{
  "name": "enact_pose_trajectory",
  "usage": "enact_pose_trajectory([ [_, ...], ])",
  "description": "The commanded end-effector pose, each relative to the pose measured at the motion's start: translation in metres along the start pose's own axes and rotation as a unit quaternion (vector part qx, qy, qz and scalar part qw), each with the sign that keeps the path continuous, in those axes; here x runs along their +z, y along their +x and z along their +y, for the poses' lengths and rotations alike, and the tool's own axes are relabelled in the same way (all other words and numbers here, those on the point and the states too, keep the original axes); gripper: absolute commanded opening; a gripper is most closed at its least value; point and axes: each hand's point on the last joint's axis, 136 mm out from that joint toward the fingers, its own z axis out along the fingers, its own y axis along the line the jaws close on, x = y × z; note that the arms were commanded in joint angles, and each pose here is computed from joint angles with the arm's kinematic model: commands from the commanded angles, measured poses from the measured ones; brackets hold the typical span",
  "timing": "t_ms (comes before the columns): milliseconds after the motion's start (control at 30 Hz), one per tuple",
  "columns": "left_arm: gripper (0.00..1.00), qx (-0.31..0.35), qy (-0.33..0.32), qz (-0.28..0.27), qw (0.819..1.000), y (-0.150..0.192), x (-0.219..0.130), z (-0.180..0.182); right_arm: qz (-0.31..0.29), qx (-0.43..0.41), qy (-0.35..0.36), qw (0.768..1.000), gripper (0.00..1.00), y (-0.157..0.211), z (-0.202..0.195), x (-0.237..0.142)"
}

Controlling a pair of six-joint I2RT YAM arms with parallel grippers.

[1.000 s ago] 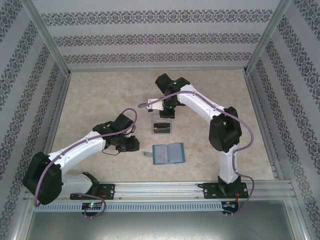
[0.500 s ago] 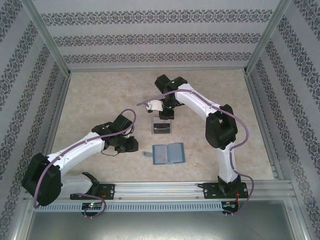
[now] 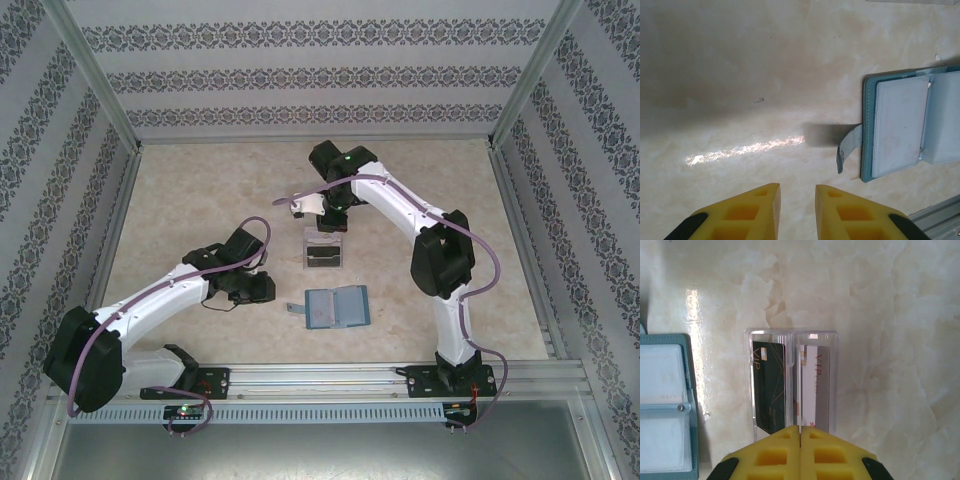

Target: Take the credit cards out of the card holder

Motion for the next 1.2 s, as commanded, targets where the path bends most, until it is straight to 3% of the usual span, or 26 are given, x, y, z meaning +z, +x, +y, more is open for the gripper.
enact_pose_trajectory([
  [0,0.26,-0.007,-0.012,0.004,1.000,0.004,-0.003,0.009,0.016,0.003,-0.010,1.000,0.03,0.010,-0.003,0.005],
  [367,0.26,-0.008,-0.010,0.008,1.000,0.002,-0.001,0.009,0.019,0.013,-0.059,0.998,0.04,0.016,0.007,0.033],
  [533,0.26,-0.010,-0.009,0.010,1.000,0.002,0.001,0.009,0.017,0.018,-0.079,0.997,0.13,0.014,0.015,0.034],
  [633,0.26,-0.009,-0.007,0.010,1.000,0.001,0.001,0.008,0.028,0.021,-0.054,0.998,0.18,0.018,0.006,0.027],
  [967,0.27,-0.001,0.008,0.009,1.000,-0.006,0.000,-0.002,0.029,0.042,0.038,0.998,0.22,0.020,-0.015,-0.005],
  [1167,0.27,-0.001,0.027,0.004,1.000,-0.013,-0.002,-0.013,0.008,0.070,0.046,0.996,0.22,0.018,-0.005,-0.015],
])
